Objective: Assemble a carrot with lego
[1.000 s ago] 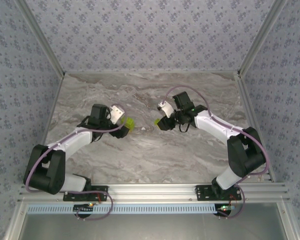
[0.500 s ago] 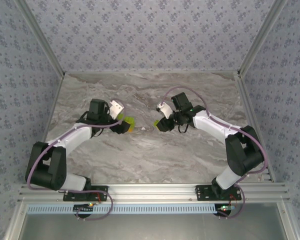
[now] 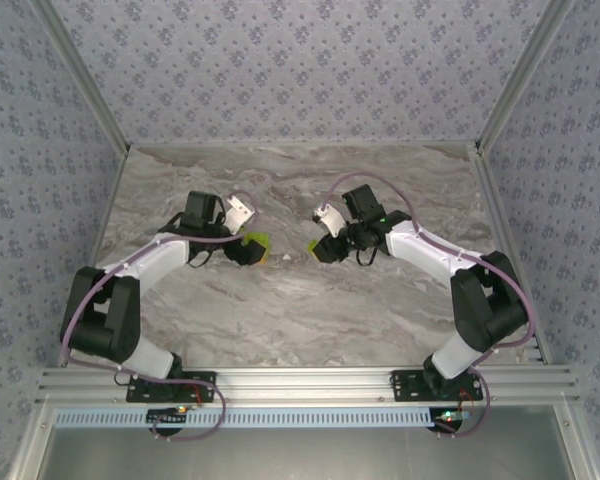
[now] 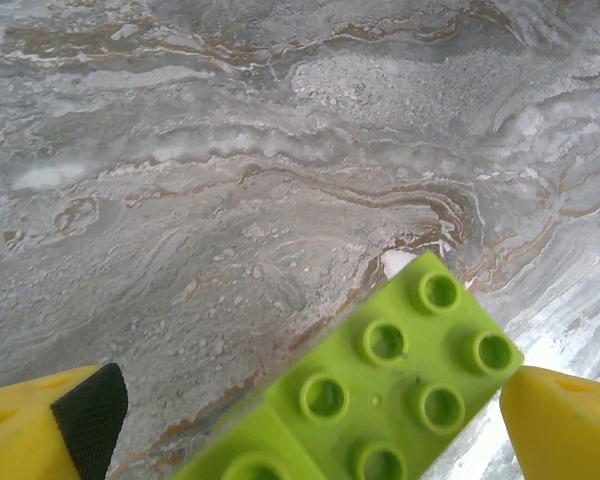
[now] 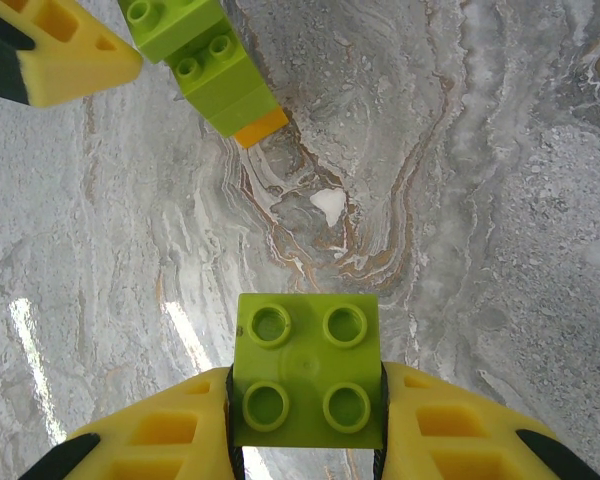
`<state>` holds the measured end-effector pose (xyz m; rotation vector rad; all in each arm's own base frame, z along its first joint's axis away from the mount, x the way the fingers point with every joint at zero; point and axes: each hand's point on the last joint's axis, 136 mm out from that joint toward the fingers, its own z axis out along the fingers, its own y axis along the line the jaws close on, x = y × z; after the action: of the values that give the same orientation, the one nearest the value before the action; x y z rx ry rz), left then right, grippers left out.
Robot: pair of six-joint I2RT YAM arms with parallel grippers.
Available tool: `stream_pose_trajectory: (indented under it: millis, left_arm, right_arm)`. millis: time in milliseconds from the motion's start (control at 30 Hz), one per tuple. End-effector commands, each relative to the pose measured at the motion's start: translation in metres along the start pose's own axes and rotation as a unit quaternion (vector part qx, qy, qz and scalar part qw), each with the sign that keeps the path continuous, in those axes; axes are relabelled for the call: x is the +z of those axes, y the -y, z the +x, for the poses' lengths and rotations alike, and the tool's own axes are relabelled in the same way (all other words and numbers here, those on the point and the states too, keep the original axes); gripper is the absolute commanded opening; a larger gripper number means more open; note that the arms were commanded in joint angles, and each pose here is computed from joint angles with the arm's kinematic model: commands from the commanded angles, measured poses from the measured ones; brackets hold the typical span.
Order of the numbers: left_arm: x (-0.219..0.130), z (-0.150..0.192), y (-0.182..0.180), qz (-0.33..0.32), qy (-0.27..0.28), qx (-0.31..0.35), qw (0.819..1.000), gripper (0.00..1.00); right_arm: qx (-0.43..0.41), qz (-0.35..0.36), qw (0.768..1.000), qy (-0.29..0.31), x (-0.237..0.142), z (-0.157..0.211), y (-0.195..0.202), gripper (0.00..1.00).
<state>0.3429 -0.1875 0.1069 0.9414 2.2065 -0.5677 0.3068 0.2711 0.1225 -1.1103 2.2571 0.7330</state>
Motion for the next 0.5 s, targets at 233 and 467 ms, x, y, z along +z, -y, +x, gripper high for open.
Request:
stream_pose_trajectory:
  millis: [233,467]
  left_arm:
    - [0.0028,-0.0024,0.0005,0.010,-0.021,0.004,1.000,0.96]
    - [0.0060,-0.0010,-0.0008,0.014,-0.033,0.003,0.999,0.82]
  right_arm:
    - [-0.012,0.003,1.000,0.005,-0.0048,-0.0086,-0.0004,0.25]
    - [-0.014,0.005,1.000,0.007,-0.0062,-0.0115,0.0003,0.24]
